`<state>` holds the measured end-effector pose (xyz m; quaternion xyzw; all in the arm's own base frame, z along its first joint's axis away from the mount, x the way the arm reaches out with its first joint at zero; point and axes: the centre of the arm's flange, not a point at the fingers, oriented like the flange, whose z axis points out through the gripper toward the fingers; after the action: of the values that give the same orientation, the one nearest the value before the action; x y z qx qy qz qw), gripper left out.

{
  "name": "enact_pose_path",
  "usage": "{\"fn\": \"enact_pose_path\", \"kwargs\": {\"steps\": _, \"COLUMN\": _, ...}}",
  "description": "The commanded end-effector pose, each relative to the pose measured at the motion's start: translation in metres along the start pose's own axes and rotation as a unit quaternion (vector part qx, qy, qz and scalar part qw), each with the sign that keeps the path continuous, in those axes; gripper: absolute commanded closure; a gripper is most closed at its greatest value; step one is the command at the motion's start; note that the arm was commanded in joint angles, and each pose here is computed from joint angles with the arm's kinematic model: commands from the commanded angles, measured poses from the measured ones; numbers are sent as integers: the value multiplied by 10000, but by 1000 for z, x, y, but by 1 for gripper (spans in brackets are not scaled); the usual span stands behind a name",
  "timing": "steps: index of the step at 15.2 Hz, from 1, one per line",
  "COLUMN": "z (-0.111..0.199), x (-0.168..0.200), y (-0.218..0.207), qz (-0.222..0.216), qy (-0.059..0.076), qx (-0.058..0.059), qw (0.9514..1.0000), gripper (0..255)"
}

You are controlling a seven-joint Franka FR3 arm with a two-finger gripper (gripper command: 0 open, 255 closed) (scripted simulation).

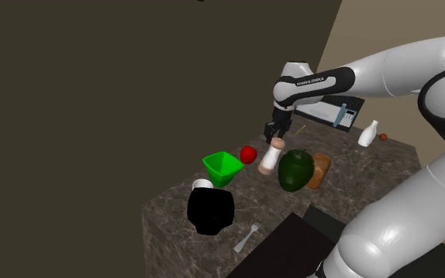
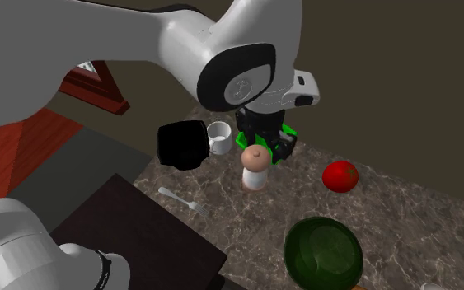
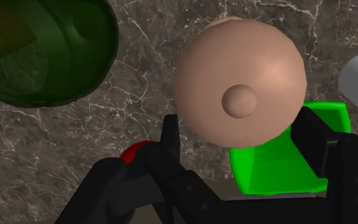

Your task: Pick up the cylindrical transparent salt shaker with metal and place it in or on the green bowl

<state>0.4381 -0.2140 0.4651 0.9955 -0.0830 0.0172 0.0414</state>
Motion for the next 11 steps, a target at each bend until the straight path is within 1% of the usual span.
{"fn": "enact_pose_path", "kwargs": {"steps": 1, "z": -10, "x": 0, "y": 1, "qz": 0, "qy": -1, "qx": 0, "qw": 10000, "gripper": 255}}
{"fn": "enact_pose_path", "kwargs": {"steps": 11, "z": -48, "x": 114, "y": -54, "qz": 0, "qy": -1, "qx": 0, "qw": 10000, "gripper": 255}}
